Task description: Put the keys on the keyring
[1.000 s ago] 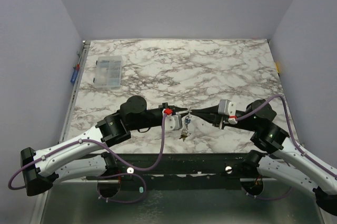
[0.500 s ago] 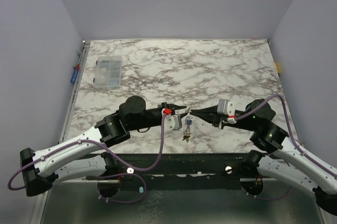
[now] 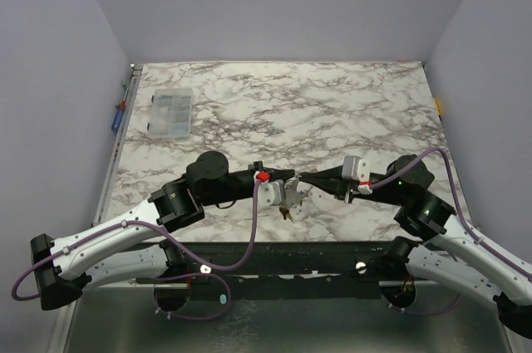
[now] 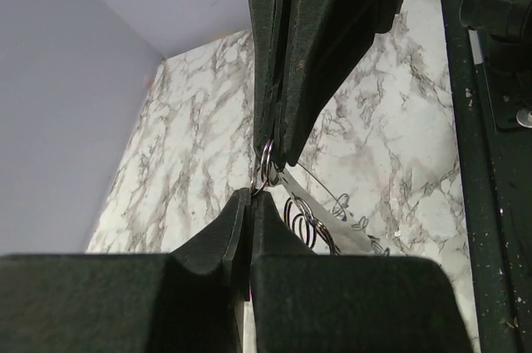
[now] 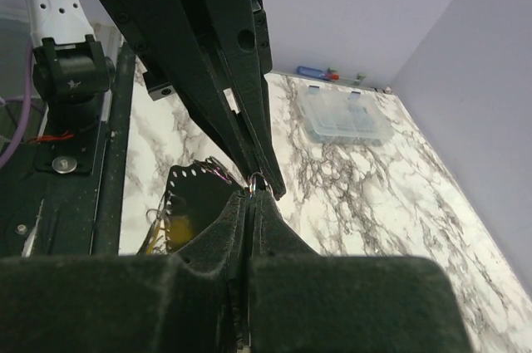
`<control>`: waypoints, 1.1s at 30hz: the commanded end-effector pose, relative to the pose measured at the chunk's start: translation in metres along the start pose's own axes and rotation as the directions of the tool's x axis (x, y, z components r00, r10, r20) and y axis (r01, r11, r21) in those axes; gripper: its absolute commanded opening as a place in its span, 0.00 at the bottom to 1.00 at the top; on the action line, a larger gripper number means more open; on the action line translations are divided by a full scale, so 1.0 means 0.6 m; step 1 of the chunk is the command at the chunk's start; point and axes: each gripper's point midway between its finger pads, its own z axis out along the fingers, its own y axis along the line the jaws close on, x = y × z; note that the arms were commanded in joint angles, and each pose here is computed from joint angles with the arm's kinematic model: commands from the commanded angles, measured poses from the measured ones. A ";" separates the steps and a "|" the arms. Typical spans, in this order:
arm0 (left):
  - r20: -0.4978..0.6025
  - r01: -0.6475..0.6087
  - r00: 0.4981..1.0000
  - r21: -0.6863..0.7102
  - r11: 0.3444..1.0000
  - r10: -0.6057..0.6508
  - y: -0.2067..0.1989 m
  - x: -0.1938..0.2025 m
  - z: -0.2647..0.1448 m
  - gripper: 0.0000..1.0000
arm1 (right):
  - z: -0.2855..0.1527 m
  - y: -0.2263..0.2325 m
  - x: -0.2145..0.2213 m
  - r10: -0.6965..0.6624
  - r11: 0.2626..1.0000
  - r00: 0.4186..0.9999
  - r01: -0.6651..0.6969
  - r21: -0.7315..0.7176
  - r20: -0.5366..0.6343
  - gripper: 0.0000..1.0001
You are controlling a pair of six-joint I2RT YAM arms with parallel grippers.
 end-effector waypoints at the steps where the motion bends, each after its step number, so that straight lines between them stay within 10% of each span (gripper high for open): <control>1: 0.022 0.003 1.000 0.014 1.000 -0.004 0.001 -0.014 0.002 0.00 | 0.001 -0.006 -0.035 -0.036 0.999 0.998 0.036 -0.007 0.046 0.01; 33: 0.195 0.275 0.949 -0.133 0.952 -0.247 0.020 -0.024 0.009 0.06 | 0.011 -0.087 -0.086 0.002 0.956 0.926 -0.112 0.270 0.377 0.01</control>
